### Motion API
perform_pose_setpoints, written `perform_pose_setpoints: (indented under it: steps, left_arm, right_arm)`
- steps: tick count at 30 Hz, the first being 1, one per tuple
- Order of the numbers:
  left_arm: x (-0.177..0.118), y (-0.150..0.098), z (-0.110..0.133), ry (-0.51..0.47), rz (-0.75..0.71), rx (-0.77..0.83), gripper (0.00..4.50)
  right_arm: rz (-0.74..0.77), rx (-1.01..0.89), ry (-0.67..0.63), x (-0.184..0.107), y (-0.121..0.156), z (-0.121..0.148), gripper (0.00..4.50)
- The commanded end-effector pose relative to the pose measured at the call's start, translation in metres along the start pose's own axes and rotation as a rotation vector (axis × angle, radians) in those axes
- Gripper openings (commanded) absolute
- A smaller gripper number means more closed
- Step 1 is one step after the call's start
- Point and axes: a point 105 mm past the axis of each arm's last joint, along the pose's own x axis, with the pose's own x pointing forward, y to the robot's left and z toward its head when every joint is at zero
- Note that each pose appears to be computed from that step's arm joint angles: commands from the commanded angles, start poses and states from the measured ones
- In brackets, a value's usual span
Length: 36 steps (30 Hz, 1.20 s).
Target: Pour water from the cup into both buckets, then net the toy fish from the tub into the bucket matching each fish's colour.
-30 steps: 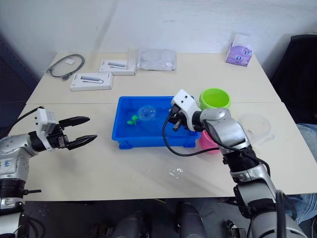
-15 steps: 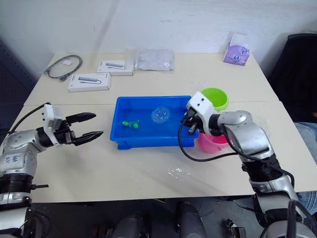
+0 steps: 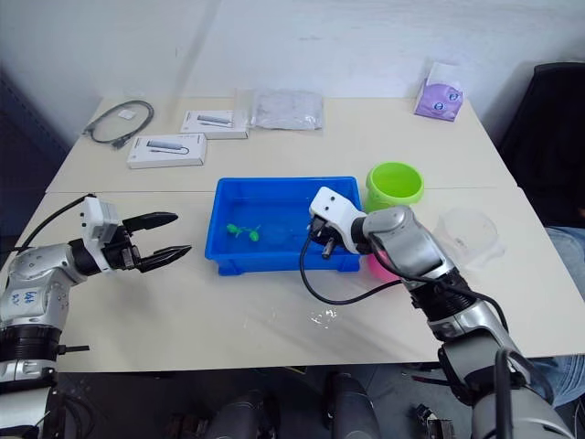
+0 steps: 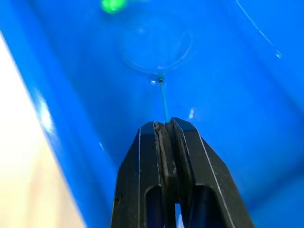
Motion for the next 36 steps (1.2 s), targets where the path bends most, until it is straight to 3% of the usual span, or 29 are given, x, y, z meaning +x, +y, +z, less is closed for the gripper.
perform_pose_setpoints:
  steps: [1, 13, 17, 29, 36]
  left_arm:
    - [-0.006, 0.002, 0.011, -0.016, 0.019, 0.036, 4.42]
    - [0.0, 0.001, 0.013, -0.025, 0.008, 0.032, 4.42]
    - [0.008, -0.002, 0.017, -0.032, -0.019, 0.03, 4.42]
    - [0.048, -0.015, 0.067, -0.095, -0.231, 0.058, 4.42]
    - [0.066, -0.02, 0.075, -0.118, -0.273, 0.077, 4.42]
  right_arm:
    - [-0.01, -0.022, -0.07, -0.002, 0.0, 0.02, 0.0]
    - [0.009, 0.032, -0.117, -0.036, -0.009, 0.017, 0.0]
    - [-0.017, 0.104, -0.194, -0.054, -0.013, 0.024, 0.0]
    - [-0.181, 0.091, -0.294, -0.115, -0.018, 0.001, 0.0]
    - [-0.223, 0.152, -0.35, -0.138, -0.015, -0.002, 0.0]
